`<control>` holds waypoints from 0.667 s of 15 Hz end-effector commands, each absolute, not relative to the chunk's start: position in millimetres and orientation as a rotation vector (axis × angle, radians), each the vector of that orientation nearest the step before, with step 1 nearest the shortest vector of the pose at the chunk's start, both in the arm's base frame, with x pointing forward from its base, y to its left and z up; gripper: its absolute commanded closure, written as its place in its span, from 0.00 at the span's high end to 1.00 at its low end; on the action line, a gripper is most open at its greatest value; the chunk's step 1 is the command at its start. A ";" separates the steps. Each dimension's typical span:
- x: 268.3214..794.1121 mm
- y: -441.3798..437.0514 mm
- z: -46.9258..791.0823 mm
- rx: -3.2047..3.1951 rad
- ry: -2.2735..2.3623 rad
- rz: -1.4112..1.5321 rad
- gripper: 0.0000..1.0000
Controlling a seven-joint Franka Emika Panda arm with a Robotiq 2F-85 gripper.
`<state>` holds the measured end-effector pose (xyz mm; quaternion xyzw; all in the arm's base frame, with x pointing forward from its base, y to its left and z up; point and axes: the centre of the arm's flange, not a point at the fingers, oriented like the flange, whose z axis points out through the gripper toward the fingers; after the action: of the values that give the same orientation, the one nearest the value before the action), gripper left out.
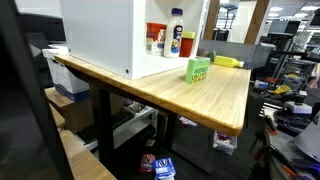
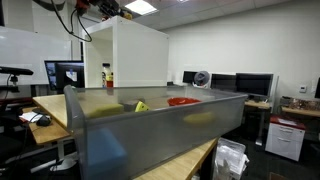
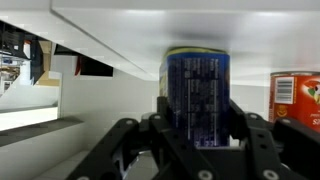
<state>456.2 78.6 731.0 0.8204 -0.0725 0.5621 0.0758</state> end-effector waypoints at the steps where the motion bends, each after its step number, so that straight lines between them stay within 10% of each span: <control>1: 428.4 67.5 741.4 2.504 -0.137 1.680 0.30; 10: 362.2 47.2 792.0 2.650 -0.020 1.539 0.30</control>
<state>402.4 60.1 763.3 0.8611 -0.0223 0.5069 0.0336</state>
